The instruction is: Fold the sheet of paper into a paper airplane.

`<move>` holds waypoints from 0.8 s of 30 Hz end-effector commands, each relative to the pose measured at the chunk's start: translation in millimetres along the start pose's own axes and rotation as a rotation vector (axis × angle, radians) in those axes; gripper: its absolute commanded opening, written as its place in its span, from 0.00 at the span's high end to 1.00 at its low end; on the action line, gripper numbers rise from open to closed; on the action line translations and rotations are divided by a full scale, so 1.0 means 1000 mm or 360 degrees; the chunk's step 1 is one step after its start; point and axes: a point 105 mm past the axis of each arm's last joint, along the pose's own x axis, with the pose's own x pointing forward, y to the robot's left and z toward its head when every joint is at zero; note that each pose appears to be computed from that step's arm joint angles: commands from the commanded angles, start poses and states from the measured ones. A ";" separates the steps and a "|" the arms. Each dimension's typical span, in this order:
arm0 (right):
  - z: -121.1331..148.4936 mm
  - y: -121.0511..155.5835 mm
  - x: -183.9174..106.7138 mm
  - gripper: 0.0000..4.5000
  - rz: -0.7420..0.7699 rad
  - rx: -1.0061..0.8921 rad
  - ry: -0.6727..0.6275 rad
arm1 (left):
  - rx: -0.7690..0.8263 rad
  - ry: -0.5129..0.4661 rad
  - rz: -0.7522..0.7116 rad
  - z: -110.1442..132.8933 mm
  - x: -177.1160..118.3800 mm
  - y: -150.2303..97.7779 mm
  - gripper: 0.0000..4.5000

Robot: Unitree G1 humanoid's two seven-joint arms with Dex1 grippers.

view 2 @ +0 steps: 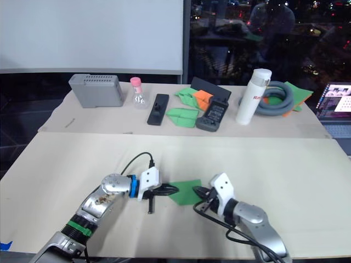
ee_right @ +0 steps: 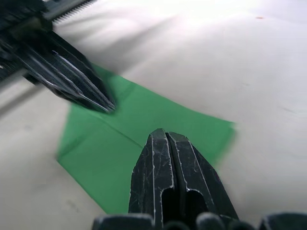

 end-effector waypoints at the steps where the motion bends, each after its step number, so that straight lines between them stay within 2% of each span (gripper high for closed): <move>1: -0.026 -0.023 -0.018 1.00 -0.0172 0.0027 0.0157 | -0.0098 0.0161 -0.0057 -0.029 0.001 -0.011 1.00; 7: -0.021 -0.038 -0.023 1.00 -0.0258 0.0074 0.0090 | -0.0105 0.0143 -0.0063 -0.028 0.002 -0.011 1.00; 11: 0.033 -0.037 -0.016 1.00 -0.0212 0.0074 -0.0318 | -0.0103 0.0148 -0.0059 -0.028 0.001 -0.011 1.00; 13: 0.049 -0.031 -0.012 1.00 -0.0162 0.0069 -0.0421 | -0.0101 0.0149 -0.0058 -0.029 0.001 -0.011 1.00; 15: 0.049 -0.021 -0.005 1.00 -0.0081 0.0039 -0.0390 | -0.0098 0.0152 -0.0054 -0.029 0.001 -0.010 1.00; 24: 0.012 0.017 0.022 1.00 0.0132 -0.0107 -0.0087 | -0.0107 0.0151 -0.0031 -0.030 0.000 -0.010 1.00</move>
